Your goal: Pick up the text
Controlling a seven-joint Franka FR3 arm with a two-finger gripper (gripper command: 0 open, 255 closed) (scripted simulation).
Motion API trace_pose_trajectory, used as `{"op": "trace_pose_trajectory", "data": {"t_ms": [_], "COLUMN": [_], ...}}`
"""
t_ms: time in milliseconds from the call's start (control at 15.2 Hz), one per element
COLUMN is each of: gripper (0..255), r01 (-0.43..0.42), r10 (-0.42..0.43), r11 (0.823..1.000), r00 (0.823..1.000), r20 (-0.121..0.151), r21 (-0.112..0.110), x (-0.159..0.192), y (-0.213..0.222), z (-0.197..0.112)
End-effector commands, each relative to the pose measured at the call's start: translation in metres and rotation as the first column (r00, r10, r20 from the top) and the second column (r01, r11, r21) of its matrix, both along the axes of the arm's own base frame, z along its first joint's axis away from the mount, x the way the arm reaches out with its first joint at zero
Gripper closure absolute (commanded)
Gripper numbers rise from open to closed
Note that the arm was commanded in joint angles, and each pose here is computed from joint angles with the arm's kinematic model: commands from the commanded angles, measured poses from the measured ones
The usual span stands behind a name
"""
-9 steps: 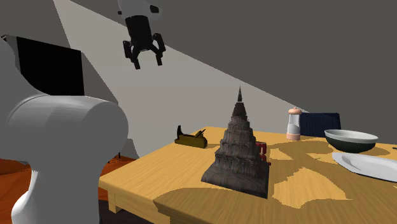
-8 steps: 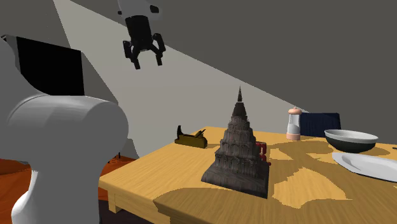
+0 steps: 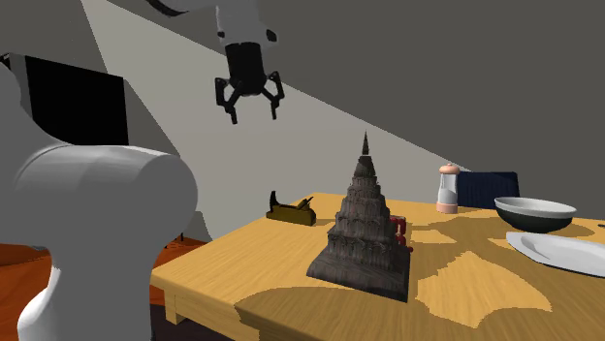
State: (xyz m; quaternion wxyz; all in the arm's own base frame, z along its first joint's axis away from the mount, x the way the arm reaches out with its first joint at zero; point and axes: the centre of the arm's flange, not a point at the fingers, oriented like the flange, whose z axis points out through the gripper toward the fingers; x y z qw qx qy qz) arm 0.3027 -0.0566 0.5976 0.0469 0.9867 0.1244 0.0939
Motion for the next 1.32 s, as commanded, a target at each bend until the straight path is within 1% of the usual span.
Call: {"op": "trace_pose_trajectory", "data": {"t_ms": [0, 132, 264, 396, 594, 726, 924, 1056, 1254], "gripper": [0, 0, 0, 0, 0, 0, 0, 0, 0], "r01": [-0.092, -0.175, -0.257, -0.338, -0.453, -0.526, -0.628, -0.691, -0.775], "r10": [0.092, 0.175, 0.257, 0.336, 0.451, 0.523, 0.623, 0.685, 0.767], "r11": [0.996, 0.984, 0.966, 0.941, 0.891, 0.85, 0.778, 0.722, 0.63], "r00": [0.996, 0.984, 0.965, 0.939, 0.887, 0.844, 0.768, 0.71, 0.613], "r20": [-0.019, -0.038, -0.058, -0.077, -0.105, -0.123, -0.15, -0.166, -0.19], "r21": [-0.004, -0.006, -0.007, -0.005, 0.0, 0.005, 0.016, 0.024, 0.04], "x": [0.0, 0.004, 0.009, 0.016, 0.029, 0.04, 0.06, 0.074, 0.099], "y": [-0.023, -0.046, -0.07, -0.093, -0.127, -0.148, -0.179, -0.198, -0.224], "z": [-0.015, -0.029, -0.043, -0.056, -0.076, -0.09, -0.111, -0.125, -0.147]}}
